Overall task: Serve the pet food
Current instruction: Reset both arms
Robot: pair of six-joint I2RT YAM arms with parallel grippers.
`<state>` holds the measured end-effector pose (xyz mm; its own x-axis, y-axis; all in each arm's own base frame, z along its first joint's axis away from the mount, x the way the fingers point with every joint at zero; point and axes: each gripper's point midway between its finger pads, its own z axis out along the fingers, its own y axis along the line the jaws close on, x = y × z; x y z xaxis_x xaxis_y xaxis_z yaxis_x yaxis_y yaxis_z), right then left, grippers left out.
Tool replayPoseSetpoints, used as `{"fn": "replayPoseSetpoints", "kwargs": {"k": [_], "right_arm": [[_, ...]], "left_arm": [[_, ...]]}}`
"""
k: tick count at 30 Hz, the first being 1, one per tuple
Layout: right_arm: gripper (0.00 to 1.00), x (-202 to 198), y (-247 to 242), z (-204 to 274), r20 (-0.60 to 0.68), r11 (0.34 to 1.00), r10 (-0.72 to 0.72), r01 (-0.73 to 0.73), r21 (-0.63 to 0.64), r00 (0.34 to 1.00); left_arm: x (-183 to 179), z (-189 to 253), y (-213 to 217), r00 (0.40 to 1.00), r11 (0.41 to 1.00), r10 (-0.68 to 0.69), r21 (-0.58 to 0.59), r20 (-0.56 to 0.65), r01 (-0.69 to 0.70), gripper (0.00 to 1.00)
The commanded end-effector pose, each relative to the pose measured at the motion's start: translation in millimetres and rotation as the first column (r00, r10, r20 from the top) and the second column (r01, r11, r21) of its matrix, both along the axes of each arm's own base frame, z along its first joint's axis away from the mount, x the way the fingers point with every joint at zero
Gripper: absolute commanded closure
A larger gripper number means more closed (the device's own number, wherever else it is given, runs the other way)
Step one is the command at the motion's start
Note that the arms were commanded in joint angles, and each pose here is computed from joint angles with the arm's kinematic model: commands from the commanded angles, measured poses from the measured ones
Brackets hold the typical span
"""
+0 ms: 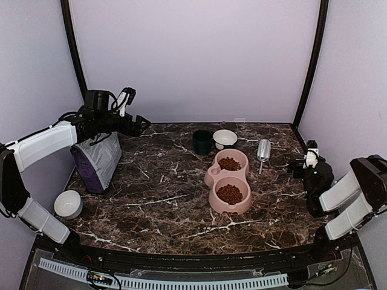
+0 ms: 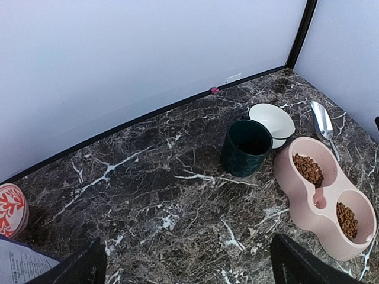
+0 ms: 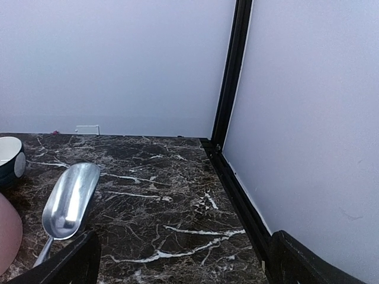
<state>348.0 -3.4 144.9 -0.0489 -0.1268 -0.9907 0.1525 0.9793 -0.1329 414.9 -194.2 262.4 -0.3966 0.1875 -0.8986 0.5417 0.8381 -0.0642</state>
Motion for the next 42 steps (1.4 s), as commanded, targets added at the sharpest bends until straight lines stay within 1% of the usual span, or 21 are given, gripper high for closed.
{"fn": "replayPoseSetpoints", "kwargs": {"k": [1,4,5,7,11,12,14,22,28,42], "right_arm": [[0.00,2,-3,16,0.078,0.998,0.030,-0.034,0.054,0.997],[0.01,8,-5,7,0.058,0.996,0.050,-0.055,0.076,0.997],[0.00,10,-4,8,0.070,0.995,0.062,-0.067,0.077,0.996],[0.00,18,-6,2,0.019,0.994,0.064,-0.066,0.088,0.998],[0.02,27,-11,-2,-0.007,0.989,0.078,-0.076,0.123,0.997],[0.01,27,-11,-2,-0.008,0.990,0.075,-0.074,0.124,0.997],[0.00,26,-13,0,0.008,0.989,0.067,-0.067,0.128,0.998],[0.00,28,-18,-2,-0.004,0.990,0.041,-0.040,0.138,0.999],[0.00,28,-19,-2,-0.007,0.989,0.034,-0.033,0.142,0.999],[0.00,29,-19,-2,-0.007,0.989,0.037,-0.035,0.142,0.999]], "left_arm": [[0,-2,-1,1.000,1.000,-0.007,0.013,0.023,0.007,0.01],[1,-4,-2,1.000,1.000,-0.010,0.013,0.021,0.010,0.01],[0,-5,-2,1.000,1.000,-0.011,0.014,0.019,0.011,0.01],[0,-4,-2,1.000,1.000,-0.012,0.013,0.020,0.012,0.01],[-2,-1,-2,1.000,1.000,-0.014,0.007,0.026,0.014,0.01],[-2,0,-2,1.000,1.000,-0.013,0.007,0.029,0.013,0.01],[-3,0,0,0.999,1.000,-0.006,0.014,0.032,0.005,0.01],[-4,7,11,0.997,0.998,0.032,0.044,0.069,-0.035,0.01],[-2,21,31,0.981,0.987,0.135,0.064,0.136,-0.145,0.01],[-10,35,39,0.970,0.984,0.151,0.069,0.191,-0.166,0.01]]}}
